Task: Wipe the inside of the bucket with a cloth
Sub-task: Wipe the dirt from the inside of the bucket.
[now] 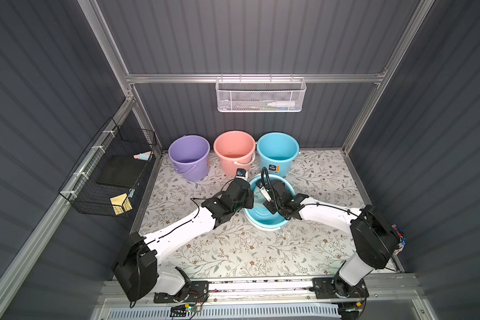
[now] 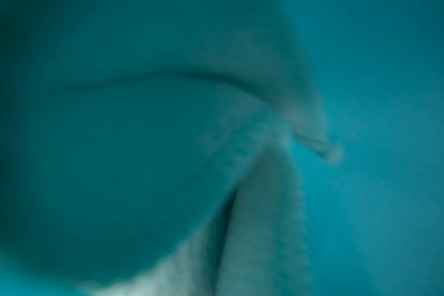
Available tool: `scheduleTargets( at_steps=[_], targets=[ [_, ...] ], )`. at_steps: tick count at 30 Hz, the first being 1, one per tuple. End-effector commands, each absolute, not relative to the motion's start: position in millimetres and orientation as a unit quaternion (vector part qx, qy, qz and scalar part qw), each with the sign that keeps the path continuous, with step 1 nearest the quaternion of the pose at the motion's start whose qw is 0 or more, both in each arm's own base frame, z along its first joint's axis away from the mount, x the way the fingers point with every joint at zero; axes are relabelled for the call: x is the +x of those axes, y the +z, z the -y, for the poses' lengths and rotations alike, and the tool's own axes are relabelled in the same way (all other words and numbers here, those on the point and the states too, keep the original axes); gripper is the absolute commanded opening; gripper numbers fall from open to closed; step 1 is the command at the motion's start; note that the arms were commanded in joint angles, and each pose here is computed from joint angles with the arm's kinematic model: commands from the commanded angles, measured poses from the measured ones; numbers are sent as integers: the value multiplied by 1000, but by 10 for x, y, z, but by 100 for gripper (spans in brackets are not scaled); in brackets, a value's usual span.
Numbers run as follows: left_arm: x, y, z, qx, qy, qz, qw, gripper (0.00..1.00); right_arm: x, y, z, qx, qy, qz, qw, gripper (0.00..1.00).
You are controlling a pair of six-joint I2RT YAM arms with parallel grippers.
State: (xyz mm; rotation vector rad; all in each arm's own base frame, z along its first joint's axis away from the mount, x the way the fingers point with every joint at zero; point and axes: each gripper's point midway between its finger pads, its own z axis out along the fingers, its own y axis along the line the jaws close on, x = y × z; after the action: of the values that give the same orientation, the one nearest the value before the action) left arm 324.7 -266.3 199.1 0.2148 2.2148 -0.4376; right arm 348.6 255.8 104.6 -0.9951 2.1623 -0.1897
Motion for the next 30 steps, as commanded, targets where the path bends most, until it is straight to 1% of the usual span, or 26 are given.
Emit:
scheduleTargets(
  at_steps=[1, 4, 7, 12, 15, 19, 23, 27, 30],
  targets=[
    [3115, 1873, 2656, 104, -164, -898, 394, 0, 3583, 1108, -2211, -379, -180, -839, 346, 0],
    [3124, 1879, 2641, 101, -159, -898, 397, 0, 3488, 1001, -2020, -400, -224, -838, 297, 0],
    [3136, 1867, 2620, 98, -153, -900, 397, 0, 3334, 889, -1866, -426, -246, -837, 240, 0],
    [3163, 1859, 2605, 94, -144, -901, 398, 0, 3057, 716, -1734, -469, -239, -836, 154, 0],
    [3177, 1885, 2599, 91, -142, -900, 401, 0, 2874, 631, -1683, -486, -219, -840, 98, 0],
    [3184, 1918, 2582, 87, -141, -899, 406, 0, 2532, 487, -1724, -484, -126, -866, 4, 0],
    [3180, 1938, 2589, 87, -144, -898, 407, 0, 2251, 405, -1911, -483, -27, -873, -57, 0],
    [3180, 1929, 2609, 89, -148, -898, 405, 0, 2119, 407, -2219, -475, 76, -874, -72, 0],
    [3178, 1919, 2614, 91, -149, -898, 403, 0, 2145, 481, -2479, -467, 137, -872, -47, 0]
  ],
)
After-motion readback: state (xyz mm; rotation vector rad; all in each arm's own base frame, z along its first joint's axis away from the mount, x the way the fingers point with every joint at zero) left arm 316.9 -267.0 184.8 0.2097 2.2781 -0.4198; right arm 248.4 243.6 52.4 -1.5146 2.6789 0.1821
